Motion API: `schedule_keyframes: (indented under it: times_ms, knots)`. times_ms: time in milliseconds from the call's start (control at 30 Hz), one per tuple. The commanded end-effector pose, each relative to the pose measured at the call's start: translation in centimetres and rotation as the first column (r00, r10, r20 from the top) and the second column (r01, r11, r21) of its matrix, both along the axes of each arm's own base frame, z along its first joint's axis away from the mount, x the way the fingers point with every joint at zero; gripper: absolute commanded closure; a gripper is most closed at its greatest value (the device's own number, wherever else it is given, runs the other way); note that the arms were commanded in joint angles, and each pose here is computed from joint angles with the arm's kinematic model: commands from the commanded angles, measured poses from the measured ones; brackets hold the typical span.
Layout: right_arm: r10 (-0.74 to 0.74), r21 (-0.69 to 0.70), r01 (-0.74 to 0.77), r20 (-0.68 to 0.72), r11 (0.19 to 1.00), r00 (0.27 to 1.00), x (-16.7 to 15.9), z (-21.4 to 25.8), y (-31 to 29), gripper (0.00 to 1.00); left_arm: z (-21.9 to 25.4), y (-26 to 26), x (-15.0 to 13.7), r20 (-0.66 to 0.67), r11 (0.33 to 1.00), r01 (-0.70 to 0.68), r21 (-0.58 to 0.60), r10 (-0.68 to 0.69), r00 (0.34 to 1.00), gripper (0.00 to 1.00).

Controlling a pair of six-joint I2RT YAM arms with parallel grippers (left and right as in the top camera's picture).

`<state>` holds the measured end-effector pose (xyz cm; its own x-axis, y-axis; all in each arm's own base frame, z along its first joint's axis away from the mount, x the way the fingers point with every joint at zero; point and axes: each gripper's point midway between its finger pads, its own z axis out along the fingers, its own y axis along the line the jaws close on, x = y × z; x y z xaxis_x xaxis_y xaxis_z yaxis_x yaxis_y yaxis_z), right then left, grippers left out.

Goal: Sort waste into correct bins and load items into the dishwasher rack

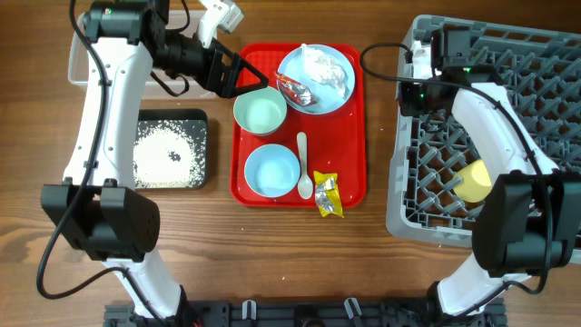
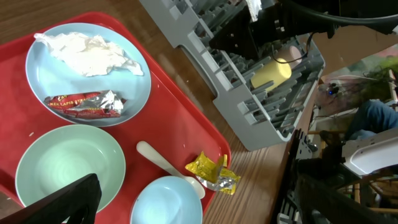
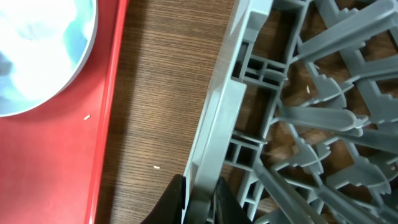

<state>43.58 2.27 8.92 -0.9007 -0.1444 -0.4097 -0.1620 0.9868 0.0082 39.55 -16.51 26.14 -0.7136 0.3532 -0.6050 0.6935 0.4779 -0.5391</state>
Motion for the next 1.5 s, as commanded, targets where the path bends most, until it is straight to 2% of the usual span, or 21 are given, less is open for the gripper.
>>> schedule_keyframes:
  times_ms: [0, 433, 467, 500, 533, 600, 733, 800, 833, 933, 1067, 1200, 1333, 1400, 1467]
  knots:
    - [0.191, -0.064, -0.187, 0.055, 0.98, 0.98, 1.4, -0.2, 0.4, 0.96, -0.4, 0.0, 0.1, -0.013, 1.0, -0.001, -0.001, 0.001, 1.0, 0.0]
    - [0.252, -0.109, -0.241, 0.096, 0.964, 0.963, 2.3, 0.3, 0.4, 0.96, -0.4, 0.0, 0.1, -0.013, 1.0, -0.002, -0.001, 0.002, 1.0, 0.0]
    - [0.239, -0.103, -0.229, 0.098, 0.968, 0.966, 2.4, 0.3, 0.4, 0.91, -0.4, 0.0, 0.1, -0.013, 1.0, -0.001, -0.001, 0.001, 1.0, 0.0]
    - [0.189, -0.086, -0.181, 0.104, 0.98, 0.976, 2.5, 0.4, 0.2, 0.37, -0.4, 0.0, 0.1, -0.013, 1.0, -0.002, -0.001, 0.002, 1.0, 0.0]
    - [0.132, -0.081, -0.124, 0.104, 0.989, 0.986, 2.6, 0.6, -0.4, 0.12, -0.4, 0.0, 0.1, -0.013, 1.0, -0.002, -0.001, 0.002, 1.0, 0.0]
    - [0.073, -0.065, -0.066, 0.104, 0.996, 0.992, 2.2, 2.6, -0.8, 0.0, -0.4, 0.0, 0.1, -0.013, 1.0, -0.002, -0.001, 0.002, 1.0, 0.0]
    - [0.013, 0.04, -0.024, 0.258, 0.999, 0.966, 0.9, 13.9, 0.4, 0.0, -0.4, 0.0, 0.1, -0.013, 1.0, -0.002, -0.001, 0.002, 1.0, 0.0]
    - [0.057, 0.228, -0.145, 0.353, 0.963, 0.934, -1.8, 19.8, 4.2, 0.0, -0.4, 0.0, 0.1, -0.013, 1.0, -0.002, -0.001, 0.002, 1.0, 0.0]
    - [0.086, 0.298, -0.206, 0.369, 0.932, 0.926, -3.0, 21.2, 6.0, 0.0, -0.4, 0.0, 0.1, -0.013, 1.0, -0.001, -0.001, 0.001, 1.0, 0.0]
    - [0.109, 0.403, -0.221, 0.282, 0.888, 0.953, -5.1, 20.5, 8.6, 0.0, -0.3, 0.0, 0.6, 0.014, 1.0, -0.001, -0.003, 0.001, 1.0, 0.0]
    - [0.135, 0.403, -0.207, 0.2, 0.891, 0.97, -6.2, 18.3, 9.5, 0.0, -0.1, -0.1, 0.5, 0.014, 1.0, 0.001, -0.011, 0.0, 1.0, 0.0]
    - [0.074, 0.364, -0.142, 0.193, 0.921, 0.978, -5.6, 17.9, 8.3, 0.0, -0.2, -0.2, 0.5, 0.012, 1.0, 0.002, -0.01, -0.002, 1.0, 0.0]
    - [-0.095, 0.295, 0.031, 0.206, 0.955, 0.974, -5.9, 18.9, 3.3, 0.0, 0.3, -0.9, 0.4, 0.005, 0.999, 0.008, -0.039, -0.008, 1.0, 0.0]
    - [-0.231, 0.293, 0.158, 0.238, 0.943, 0.943, -6.4, 20.3, -0.9, 0.0, -1.5, -1.8, -0.2, -0.053, 0.996, -0.015, 0.084, 0.019, 0.998, 0.0]
    - [-0.396, 0.329, 0.306, 0.255, 0.893, 0.882, -7.0, 21.6, -5.5, 0.0, -2.8, -3.9, -1.5, -0.043, 0.982, 0.042, 0.187, -0.034, 0.998, 0.0]
